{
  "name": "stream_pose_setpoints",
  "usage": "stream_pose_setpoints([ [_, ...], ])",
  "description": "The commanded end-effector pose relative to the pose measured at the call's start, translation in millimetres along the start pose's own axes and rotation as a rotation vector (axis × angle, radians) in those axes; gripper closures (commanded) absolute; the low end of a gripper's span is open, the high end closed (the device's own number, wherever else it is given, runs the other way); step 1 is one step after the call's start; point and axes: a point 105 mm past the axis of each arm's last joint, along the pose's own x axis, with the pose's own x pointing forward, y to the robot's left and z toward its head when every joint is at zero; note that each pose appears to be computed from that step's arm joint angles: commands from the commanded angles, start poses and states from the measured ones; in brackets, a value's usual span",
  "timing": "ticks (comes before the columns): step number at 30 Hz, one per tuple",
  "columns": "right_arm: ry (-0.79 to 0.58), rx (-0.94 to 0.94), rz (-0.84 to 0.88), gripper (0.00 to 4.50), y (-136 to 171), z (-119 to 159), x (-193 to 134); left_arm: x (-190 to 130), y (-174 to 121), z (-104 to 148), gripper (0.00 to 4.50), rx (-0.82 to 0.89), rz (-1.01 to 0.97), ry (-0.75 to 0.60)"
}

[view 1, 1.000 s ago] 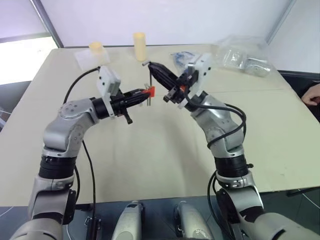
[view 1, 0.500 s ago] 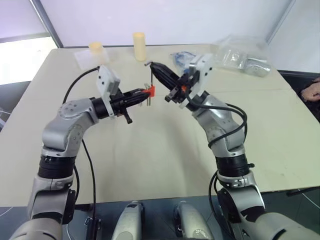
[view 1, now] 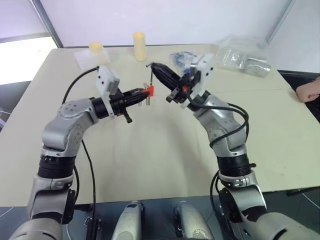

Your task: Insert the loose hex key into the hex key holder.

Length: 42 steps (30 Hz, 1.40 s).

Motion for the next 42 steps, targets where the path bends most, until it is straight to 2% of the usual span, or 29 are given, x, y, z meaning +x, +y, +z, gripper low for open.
stream_pose_setpoints([
  [1, -0.061, -0.027, 0.026, 4.43, 4.2, 20.0, 4.1, -2.7, 4.2, 18.3, 4.5, 0.058, 0.016, -0.045],
  [21, -0.054, -0.01, 0.073, 4.43, 15.3, 21.6, 5.9, -3.2, 5.6, 15.5, 4.5, 0.061, 0.017, -0.036],
  [42, -0.024, -0.054, 0.052, 4.43, 6.1, 14.9, 3.4, -1.7, 1.3, 19.7, 4.5, 0.071, 0.0, -0.048],
])
